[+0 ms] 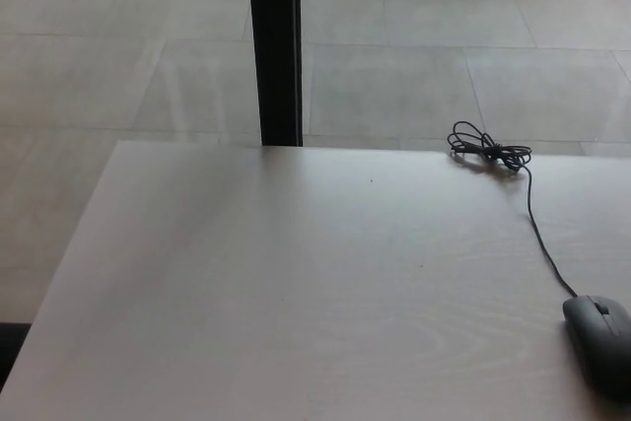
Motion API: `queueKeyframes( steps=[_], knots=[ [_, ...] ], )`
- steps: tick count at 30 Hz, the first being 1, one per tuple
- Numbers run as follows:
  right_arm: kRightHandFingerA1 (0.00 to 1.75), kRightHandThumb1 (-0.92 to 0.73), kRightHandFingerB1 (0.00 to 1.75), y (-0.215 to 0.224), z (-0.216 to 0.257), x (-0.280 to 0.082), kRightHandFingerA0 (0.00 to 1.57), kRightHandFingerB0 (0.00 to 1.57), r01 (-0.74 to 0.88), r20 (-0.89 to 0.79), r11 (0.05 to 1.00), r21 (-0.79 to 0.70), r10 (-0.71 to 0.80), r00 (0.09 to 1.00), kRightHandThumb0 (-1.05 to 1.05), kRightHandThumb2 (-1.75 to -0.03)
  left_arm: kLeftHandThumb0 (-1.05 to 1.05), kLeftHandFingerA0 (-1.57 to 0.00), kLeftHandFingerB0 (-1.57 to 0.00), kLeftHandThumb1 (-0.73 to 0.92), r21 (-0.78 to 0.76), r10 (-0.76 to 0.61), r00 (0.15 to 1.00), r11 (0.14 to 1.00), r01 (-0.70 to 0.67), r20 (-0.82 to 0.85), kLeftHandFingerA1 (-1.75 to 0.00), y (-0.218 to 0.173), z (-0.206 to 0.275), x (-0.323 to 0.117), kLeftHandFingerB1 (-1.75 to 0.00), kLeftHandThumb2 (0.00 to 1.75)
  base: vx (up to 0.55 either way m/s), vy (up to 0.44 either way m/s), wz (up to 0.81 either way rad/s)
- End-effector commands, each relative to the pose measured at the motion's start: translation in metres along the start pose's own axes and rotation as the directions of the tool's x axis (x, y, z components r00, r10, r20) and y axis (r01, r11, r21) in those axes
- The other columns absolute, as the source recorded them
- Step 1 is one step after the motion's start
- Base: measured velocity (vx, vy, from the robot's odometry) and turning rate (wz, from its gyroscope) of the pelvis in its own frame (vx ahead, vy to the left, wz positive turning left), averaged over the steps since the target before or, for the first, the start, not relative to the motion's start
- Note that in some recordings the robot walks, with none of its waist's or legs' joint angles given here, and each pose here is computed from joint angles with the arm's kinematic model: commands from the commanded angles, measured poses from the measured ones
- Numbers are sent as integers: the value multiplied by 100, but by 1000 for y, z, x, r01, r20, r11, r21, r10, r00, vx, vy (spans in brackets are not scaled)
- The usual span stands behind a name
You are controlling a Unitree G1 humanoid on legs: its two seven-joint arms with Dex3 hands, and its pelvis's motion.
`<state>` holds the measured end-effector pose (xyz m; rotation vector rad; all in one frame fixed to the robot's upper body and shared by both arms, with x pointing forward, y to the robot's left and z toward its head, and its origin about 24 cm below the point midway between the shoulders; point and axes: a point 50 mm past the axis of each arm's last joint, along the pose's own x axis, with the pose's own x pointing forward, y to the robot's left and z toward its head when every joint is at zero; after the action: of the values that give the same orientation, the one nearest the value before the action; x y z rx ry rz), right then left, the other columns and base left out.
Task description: The robot uses its right fingers to click on the left button of the black mouse placed on the table.
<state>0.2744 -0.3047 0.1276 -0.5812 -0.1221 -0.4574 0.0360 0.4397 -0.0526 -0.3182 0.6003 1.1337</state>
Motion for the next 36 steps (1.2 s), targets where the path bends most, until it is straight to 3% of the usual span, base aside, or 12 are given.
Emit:
queueKeyframes(
  steps=[1,5,6,8,10,11,12,14,25,26,27,36],
  knots=[
    [114,-85,35,37,-4,-2,86,44,-145,148,814,-563,272,951,-77,-66,-87,-56,-36,92,-3,23,999,1000,-22,41,-65,5,8,0,-44,79,0,0,0],
    [77,-86,34,43,-9,-2,84,45,-169,138,796,-581,301,944,-79,-67,-87,-59,-36,92,-9,18,999,1000,-18,44,-66,5,9,0,-44,78,0,0,0],
    [132,-83,35,49,-15,-6,94,45,-197,119,762,-617,338,934,-76,-67,-89,-53,-37,91,-20,18,999,1000,-17,46,-66,5,10,0,-47,78,0,0,0],
    [122,-67,49,54,-20,-10,90,34,-218,97,721,-658,367,925,-72,-106,-88,-51,-36,92,-14,6,998,1000,-6,55,-69,5,11,0,-49,76,0,0,0],
    [160,-70,37,54,-24,-11,85,46,-217,96,696,-684,381,919,-62,-67,-83,-54,-34,77,-10,7,998,1000,-7,61,-70,4,12,0,-56,115,0,0,0],
    [135,-58,52,55,-28,-12,102,42,-216,95,666,-714,397,913,-66,-96,-83,-50,-33,77,-13,14,998,1000,-13,55,-69,4,13,1,-55,116,0,0,0],
    [154,-67,36,55,-29,-12,81,45,-214,91,644,-734,407,909,-58,-65,-86,-54,-38,92,-14,12,999,1000,-11,52,-63,4,14,1,-44,79,0,0,0],
    [134,-51,54,55,-31,-12,112,44,-190,111,598,-778,429,897,-59,-90,-88,-51,-36,92,-9,-2,999,1000,3,52,-63,3,15,1,-44,80,0,0,0],
    [128,-61,37,62,-39,-18,96,53,-187,88,421,-888,552,829,-42,-59,-87,-52,-37,92,23,-6,997,1000,4,73,-65,1,19,1,-49,77,0,0,0],
    [127,-65,37,64,-40,-19,95,50,-196,63,387,-901,564,824,-43,-59,-83,-52,-34,77,-6,6,998,1000,-6,62,-69,1,19,2,-56,115,0,0,0],
    [127,-64,36,65,-40,-20,92,49,-206,52,377,-903,572,818,-43,-61,-87,-56,-38,92,-11,4,998,1000,-3,60,-65,1,19,2,-45,78,0,0,0],
    [125,-68,34,82,-45,-34,79,42,-288,-24,311,-906,641,767,-57,-61,-87,-52,-34,92,-4,-5,997,1000,6,73,-63,1,21,2,-43,79,0,0,0]
  ],
)
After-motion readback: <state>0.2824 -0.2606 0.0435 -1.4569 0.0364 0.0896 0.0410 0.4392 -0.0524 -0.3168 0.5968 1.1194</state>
